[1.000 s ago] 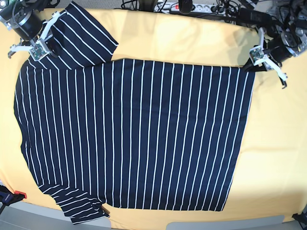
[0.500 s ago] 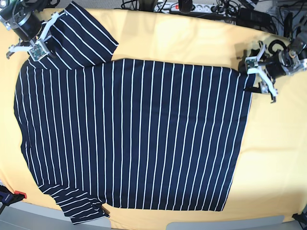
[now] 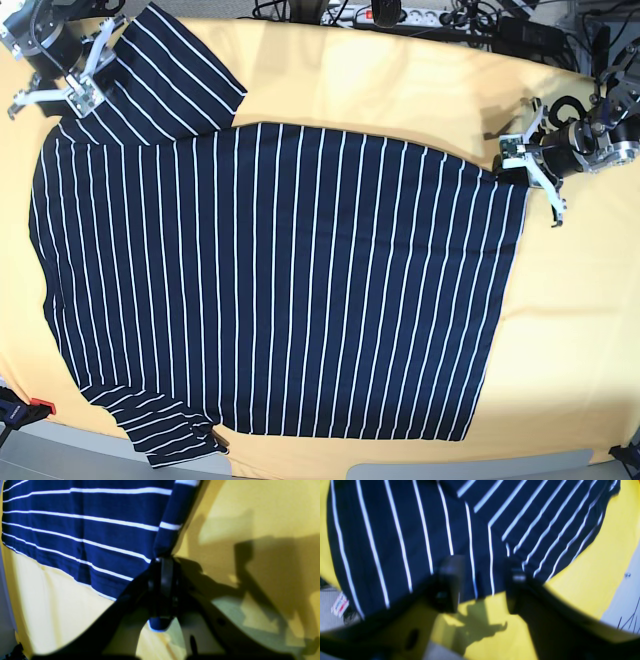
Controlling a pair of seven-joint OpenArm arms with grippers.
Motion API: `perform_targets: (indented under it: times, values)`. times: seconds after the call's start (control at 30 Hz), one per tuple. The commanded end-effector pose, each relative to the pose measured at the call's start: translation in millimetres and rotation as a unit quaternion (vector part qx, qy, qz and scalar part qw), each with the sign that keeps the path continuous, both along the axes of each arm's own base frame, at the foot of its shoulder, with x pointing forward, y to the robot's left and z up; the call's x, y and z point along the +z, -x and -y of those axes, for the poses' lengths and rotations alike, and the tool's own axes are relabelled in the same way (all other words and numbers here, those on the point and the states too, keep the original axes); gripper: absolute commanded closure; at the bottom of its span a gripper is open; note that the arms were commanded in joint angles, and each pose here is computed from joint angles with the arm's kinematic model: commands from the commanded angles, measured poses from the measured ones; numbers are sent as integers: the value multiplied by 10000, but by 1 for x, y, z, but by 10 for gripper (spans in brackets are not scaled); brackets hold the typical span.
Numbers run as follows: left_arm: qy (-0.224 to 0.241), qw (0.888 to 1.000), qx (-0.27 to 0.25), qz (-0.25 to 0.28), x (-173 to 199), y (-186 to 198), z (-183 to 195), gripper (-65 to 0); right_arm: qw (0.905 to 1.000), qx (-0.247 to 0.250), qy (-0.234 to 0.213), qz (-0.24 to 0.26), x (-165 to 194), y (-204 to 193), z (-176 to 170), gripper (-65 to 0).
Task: Fold the T-shirt properly
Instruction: 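Lower both grippers and grasp the shirt's shoulder and collar edges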
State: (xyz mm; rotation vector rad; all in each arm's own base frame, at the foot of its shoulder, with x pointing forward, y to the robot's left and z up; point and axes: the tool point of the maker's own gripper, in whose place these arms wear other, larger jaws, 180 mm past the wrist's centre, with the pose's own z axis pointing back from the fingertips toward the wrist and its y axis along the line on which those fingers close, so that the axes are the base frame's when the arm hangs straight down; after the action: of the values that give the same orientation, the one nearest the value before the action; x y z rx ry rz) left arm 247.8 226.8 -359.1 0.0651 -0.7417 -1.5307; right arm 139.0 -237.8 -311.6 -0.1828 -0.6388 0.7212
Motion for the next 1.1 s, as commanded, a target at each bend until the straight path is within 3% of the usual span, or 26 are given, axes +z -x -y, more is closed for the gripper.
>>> perform_targets:
  times: [0.0, 0.2, 0.33, 0.57, 0.77, 1.0, 1.07]
  values:
    - [-39, 9999, -32, 92, 9, -5, -4, 0, 10000, 39, -3, 62, 3, -2, 2, -350]
    - [-17, 9999, -62, 107, 11, -5, -1, 0, 9987, -463, 210, 11, -27, -5, 45, -351]
    - [-19, 9999, -59, 106, 10, -5, -1, 0, 9986, -499, 151, -130, -44, -11, 59, -350]
    - [-16, 9999, -60, 106, 10, -5, -1, 0, 9980, -597, -169, -91, -59, -29, 71, -350]
    - [-16, 9999, -60, 106, 10, -5, -1, 0, 9961, -856, -184, -145, -71, -39, 91, -350]
    - [-13, 9999, -62, 107, 11, -5, -1, 0, 9962, -809, -219, -238, -76, -38, 91, -349]
    - [-15, 9999, -61, 107, 11, -5, -1, 0, 9962, -790, -215, -283, -76, -37, 91, -311]
